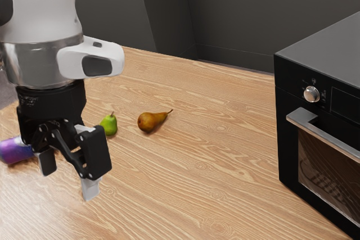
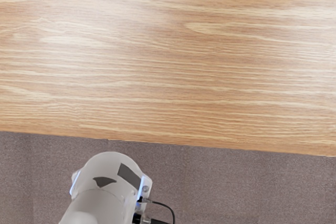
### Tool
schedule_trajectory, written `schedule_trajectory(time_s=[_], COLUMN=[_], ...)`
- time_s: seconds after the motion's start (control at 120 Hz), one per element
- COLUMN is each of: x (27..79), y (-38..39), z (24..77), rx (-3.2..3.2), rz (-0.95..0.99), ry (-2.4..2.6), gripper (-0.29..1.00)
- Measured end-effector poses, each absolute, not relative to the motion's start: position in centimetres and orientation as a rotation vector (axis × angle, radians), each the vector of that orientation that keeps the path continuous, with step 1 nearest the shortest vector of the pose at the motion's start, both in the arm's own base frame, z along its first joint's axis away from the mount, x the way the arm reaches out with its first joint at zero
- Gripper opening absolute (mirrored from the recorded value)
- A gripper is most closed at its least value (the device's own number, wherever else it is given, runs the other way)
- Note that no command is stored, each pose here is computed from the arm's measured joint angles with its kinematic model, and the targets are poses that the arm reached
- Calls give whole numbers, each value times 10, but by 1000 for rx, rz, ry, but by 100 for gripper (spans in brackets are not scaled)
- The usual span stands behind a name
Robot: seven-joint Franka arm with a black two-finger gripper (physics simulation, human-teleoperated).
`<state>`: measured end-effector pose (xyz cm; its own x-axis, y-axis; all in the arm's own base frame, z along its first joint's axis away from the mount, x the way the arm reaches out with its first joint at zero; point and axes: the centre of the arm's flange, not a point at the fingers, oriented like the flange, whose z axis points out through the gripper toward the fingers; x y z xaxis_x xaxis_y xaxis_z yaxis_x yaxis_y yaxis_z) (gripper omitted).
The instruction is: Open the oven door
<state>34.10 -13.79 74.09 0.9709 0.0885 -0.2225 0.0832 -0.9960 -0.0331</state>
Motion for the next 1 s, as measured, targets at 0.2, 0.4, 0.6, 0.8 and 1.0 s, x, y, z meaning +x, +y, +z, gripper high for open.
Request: schedule_trajectory(time_s=[0.2,0.4,0.6,0.8,1.0], x=[329,278,359,358,352], y=[-149,-169,-237,-238,-234], z=[769,679,644,664,652], rx=[-3126,-3242,-3373,-3311,-3094], rz=[71,-238,-425,-722,-676], ry=[-393,-499,-731,-454,165], gripper=[70,70,70,70,70])
